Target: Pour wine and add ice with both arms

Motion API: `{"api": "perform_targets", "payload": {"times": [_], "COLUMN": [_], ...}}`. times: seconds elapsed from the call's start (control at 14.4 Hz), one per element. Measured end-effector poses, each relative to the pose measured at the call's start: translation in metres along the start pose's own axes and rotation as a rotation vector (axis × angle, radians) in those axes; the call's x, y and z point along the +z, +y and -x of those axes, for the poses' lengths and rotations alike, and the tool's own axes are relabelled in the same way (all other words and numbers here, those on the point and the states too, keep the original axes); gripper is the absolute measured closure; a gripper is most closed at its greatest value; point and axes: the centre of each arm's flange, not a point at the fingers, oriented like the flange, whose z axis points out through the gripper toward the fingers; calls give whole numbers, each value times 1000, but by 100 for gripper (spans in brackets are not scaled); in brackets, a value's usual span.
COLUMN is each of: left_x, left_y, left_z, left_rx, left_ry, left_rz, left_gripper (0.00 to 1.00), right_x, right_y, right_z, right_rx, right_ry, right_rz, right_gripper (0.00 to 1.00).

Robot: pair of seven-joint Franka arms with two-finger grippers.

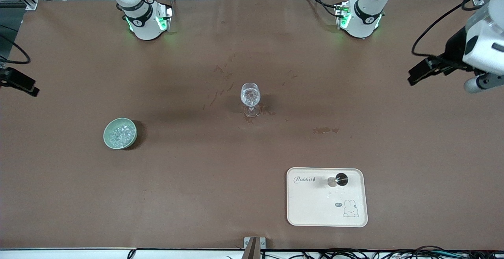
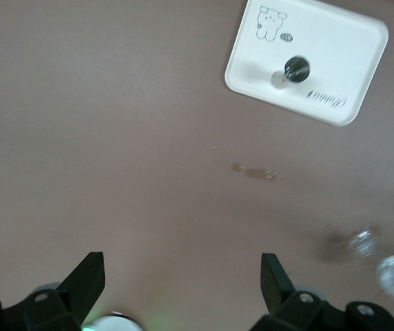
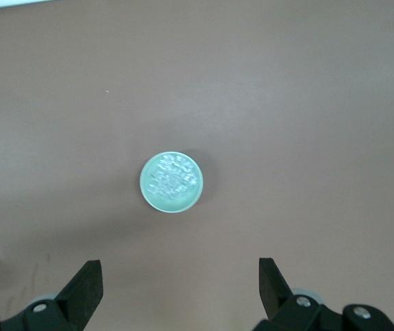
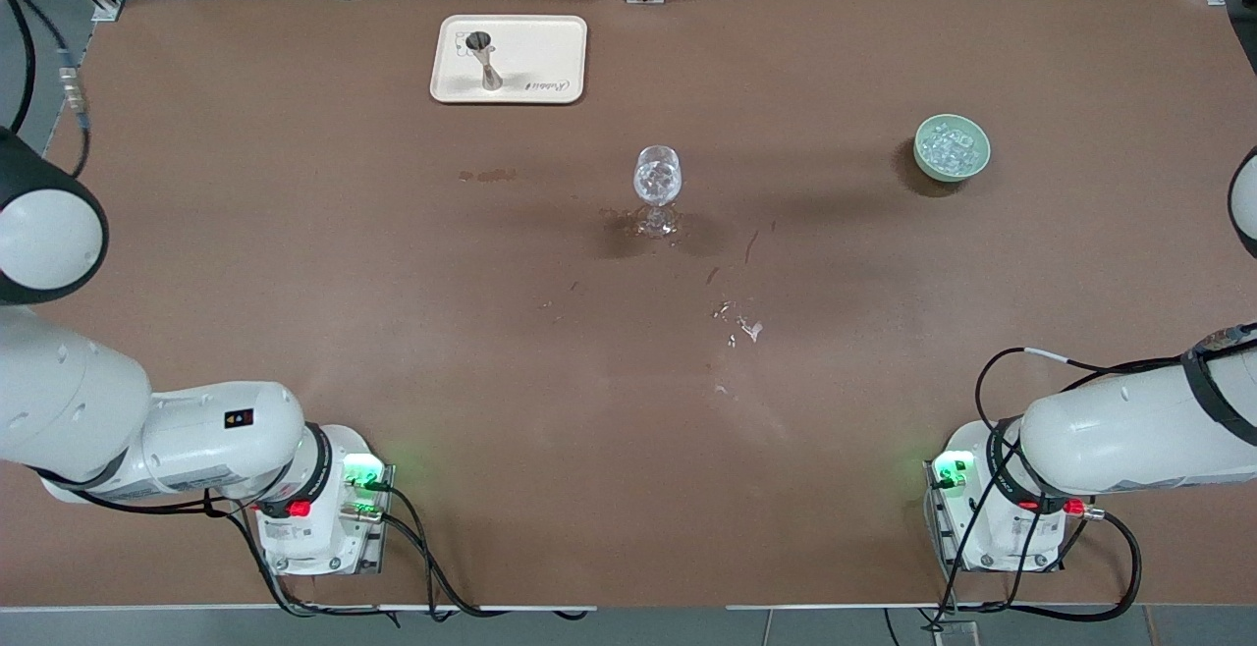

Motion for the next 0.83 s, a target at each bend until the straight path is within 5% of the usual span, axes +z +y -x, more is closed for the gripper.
{"api": "perform_targets", "payload": {"times": [0.83], "left_x": [12], "left_y": [-35], "left_z": [52], "left_rx": [189], "left_ry": [3], "left_rz": [-33], "left_gripper": [0], "right_x": [-4], "right_y": [9], "right_z": [26], "right_rx": [-14], "right_ry": [30], "right_rz": [-16], "right_gripper": [0]}}
